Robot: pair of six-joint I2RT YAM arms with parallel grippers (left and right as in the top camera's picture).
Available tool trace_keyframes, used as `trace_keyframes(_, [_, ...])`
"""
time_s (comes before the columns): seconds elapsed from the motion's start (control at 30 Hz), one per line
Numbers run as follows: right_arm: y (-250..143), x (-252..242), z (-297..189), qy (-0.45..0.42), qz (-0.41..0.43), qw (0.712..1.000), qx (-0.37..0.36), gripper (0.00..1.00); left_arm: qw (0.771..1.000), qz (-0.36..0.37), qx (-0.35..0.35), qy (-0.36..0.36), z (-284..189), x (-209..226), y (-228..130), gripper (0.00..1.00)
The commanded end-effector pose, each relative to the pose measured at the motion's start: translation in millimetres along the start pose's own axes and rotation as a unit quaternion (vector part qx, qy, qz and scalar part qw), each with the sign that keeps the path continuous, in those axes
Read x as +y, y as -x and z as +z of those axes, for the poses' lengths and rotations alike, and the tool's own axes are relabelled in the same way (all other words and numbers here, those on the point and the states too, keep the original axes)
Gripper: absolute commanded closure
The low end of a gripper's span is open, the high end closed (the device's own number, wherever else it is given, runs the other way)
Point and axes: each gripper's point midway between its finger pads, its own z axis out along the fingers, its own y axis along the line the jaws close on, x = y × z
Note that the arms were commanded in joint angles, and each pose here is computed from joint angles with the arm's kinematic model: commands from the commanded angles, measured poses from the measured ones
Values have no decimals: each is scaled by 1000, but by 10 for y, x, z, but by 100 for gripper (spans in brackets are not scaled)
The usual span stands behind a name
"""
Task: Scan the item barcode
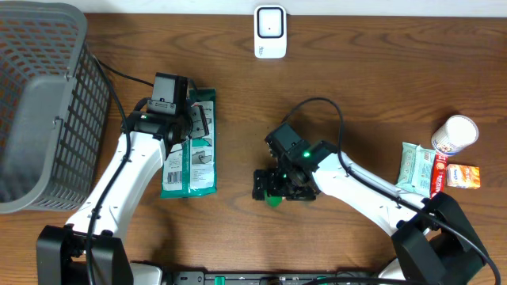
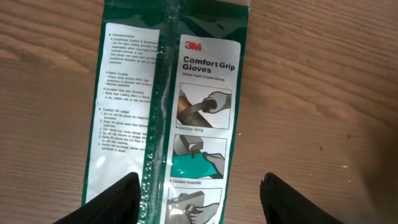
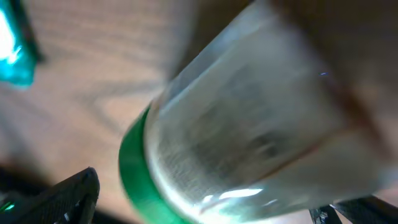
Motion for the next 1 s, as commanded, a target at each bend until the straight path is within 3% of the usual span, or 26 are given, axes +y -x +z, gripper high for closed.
trace_keyframes(0.0, [356,-185,-89,-66,-50,993,-86,1,1000,0,14,15,82,71,-85,38])
trace_keyframes(0.13, [539,-73,-130,-53,-101,986,-124,1,1000,0,14,15,82,71,-84,38])
trace_keyframes(0.3, [615,-116,-182,-49,-105,985,-127,1,1000,0,18,17,110,79,-99,38])
trace_keyframes(0.4, [624,-255,-210,-51,-100,987,-113,1,1000,0,24,19,158,86,-119,38])
trace_keyframes(0.6, [408,-11,-242,79,-162,983,-43,1,999,0,39,25,274,107,-172,38])
trace_keyframes(0.97, [452,-2,-260,85,-175,980,-51,1,999,0,38,24,293,105,-167,38])
